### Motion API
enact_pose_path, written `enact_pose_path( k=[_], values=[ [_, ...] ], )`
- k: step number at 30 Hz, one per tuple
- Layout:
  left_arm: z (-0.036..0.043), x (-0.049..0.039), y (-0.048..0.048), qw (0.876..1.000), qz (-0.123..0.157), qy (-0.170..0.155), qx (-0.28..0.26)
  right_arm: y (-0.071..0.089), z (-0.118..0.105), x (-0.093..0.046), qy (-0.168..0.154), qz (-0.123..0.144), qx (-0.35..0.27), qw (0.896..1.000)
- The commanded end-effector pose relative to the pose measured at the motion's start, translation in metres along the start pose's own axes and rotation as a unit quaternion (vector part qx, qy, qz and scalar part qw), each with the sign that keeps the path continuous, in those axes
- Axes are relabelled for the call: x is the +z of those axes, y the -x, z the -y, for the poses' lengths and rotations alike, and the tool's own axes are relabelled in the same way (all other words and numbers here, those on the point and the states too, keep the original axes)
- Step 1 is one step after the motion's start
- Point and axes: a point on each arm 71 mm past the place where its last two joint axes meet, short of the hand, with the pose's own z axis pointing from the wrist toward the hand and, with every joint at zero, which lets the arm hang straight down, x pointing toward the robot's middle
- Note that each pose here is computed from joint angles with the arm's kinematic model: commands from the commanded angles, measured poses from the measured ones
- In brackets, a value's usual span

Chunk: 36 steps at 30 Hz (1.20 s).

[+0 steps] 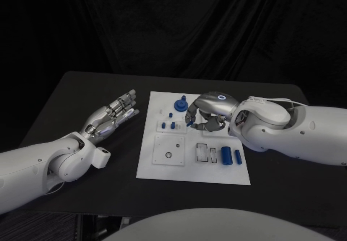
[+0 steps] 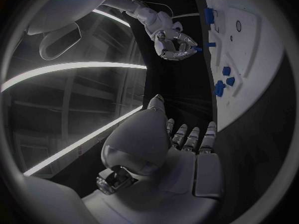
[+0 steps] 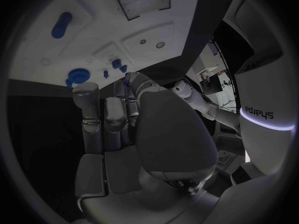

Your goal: Assemble the parts on the task board

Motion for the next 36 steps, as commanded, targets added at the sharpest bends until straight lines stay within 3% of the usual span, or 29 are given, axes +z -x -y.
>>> enact_pose_path(
  k=[1,7,15,36],
  values=[
    [0.0038,0.0003,-0.0024,0.999,-0.005,-0.036,-0.009,-0.013,-0.008,0.004,0.005,-0.048,-0.045,0.998],
    [0.0016,0.0002,-0.0042,0.999,-0.007,-0.034,-0.012,-0.029,-0.02,0.015,0.023,-0.076,-0.062,0.995],
    [-0.0008,0.0001,-0.0054,0.999,-0.008,-0.031,-0.014,-0.042,-0.032,0.026,0.04,-0.088,-0.068,0.993],
    [-0.0027,0.0005,-0.0072,0.999,-0.01,-0.029,-0.017,-0.052,-0.04,0.031,0.051,-0.107,-0.108,0.987]
  ],
)
